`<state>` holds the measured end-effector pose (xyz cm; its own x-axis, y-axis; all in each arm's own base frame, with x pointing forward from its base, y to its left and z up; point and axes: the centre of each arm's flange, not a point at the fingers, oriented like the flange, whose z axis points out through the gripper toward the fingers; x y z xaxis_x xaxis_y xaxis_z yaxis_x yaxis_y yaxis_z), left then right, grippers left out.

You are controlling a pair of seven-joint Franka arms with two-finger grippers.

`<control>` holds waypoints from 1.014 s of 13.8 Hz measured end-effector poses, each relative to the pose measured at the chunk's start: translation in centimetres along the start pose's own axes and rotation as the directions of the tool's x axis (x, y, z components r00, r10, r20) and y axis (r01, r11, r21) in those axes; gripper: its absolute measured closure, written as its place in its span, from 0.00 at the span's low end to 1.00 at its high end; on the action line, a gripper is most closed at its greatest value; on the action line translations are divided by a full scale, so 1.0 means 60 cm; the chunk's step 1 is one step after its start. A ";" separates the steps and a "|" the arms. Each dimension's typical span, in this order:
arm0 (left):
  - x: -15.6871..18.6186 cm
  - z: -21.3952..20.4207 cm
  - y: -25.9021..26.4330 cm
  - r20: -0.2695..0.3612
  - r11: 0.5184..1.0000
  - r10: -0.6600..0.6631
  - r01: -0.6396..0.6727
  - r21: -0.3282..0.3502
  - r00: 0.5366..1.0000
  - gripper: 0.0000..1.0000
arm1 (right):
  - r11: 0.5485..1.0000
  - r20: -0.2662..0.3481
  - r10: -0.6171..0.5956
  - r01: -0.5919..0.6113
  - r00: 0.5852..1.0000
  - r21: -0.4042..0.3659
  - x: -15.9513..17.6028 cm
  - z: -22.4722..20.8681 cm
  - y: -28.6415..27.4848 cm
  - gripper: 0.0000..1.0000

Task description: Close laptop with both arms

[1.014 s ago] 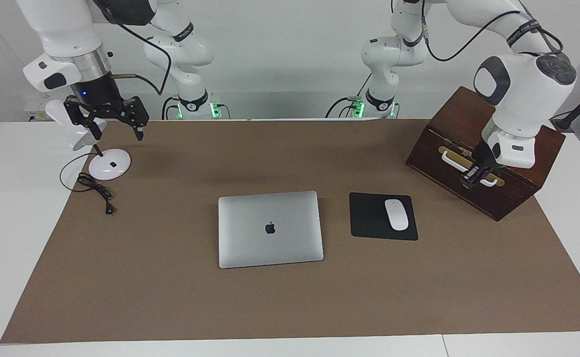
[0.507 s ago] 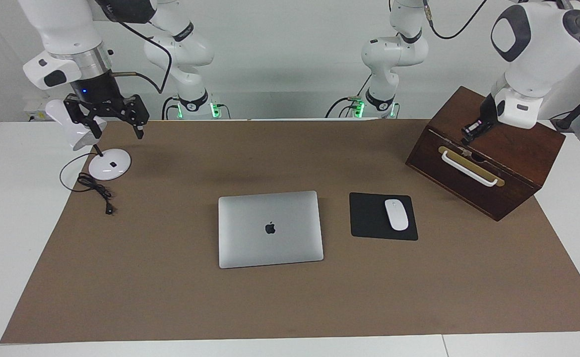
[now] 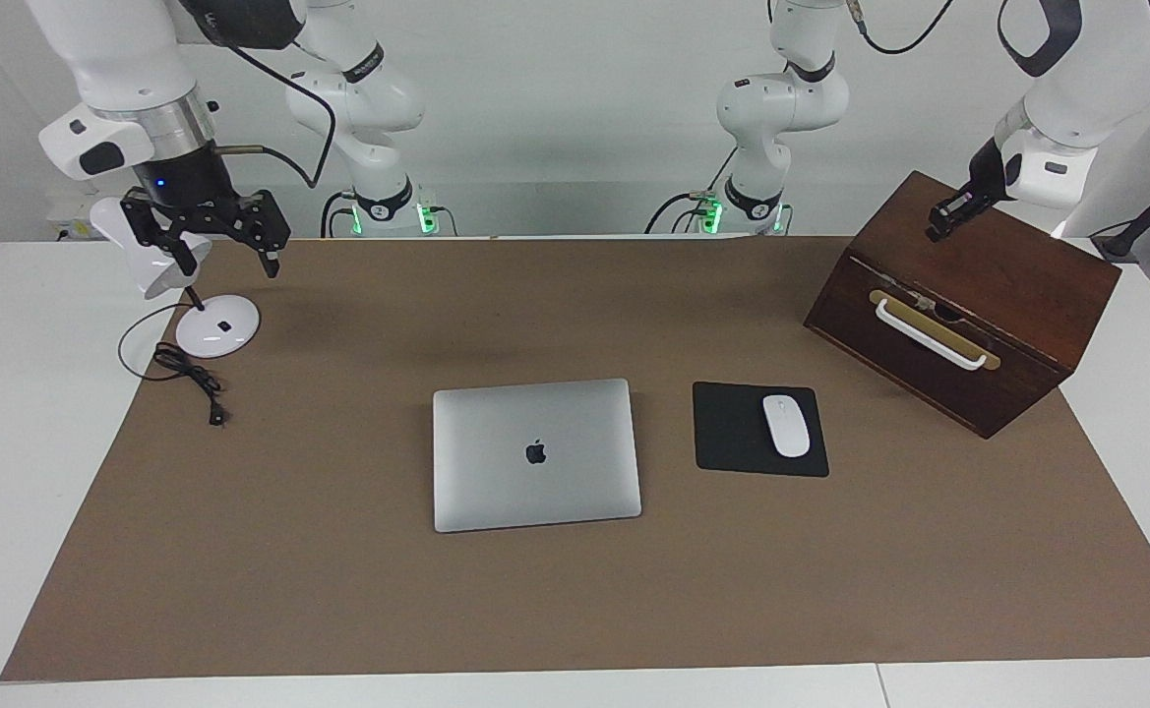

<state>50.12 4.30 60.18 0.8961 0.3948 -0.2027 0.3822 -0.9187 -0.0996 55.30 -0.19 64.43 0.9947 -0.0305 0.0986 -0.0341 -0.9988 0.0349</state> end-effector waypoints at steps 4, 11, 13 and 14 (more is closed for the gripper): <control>0.006 -0.003 0.002 -0.030 1.000 0.000 0.000 -0.008 1.000 0.19 | 1.000 0.000 -0.011 0.011 1.000 0.001 0.000 0.000 -0.010 0.00; 0.036 0.004 0.045 -0.204 0.996 0.061 -0.073 -0.050 0.977 0.00 | 0.999 0.001 -0.004 0.004 1.000 0.037 0.000 0.000 -0.013 0.00; 0.033 0.004 0.054 -0.207 0.993 0.100 -0.111 -0.042 0.973 0.00 | 0.997 0.003 0.000 0.000 1.000 0.074 -0.001 -0.001 -0.019 0.00; 0.032 0.006 0.056 -0.205 0.991 0.119 -0.130 -0.037 0.971 0.00 | 0.997 0.003 0.000 0.000 1.000 0.079 -0.001 -0.001 -0.020 0.00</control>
<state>53.07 1.96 59.10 0.9624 0.2714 -0.0091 0.2709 -0.9619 -0.0359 55.29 1.01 64.43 0.9949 -0.0308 0.0958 -0.0267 -0.9987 -0.0433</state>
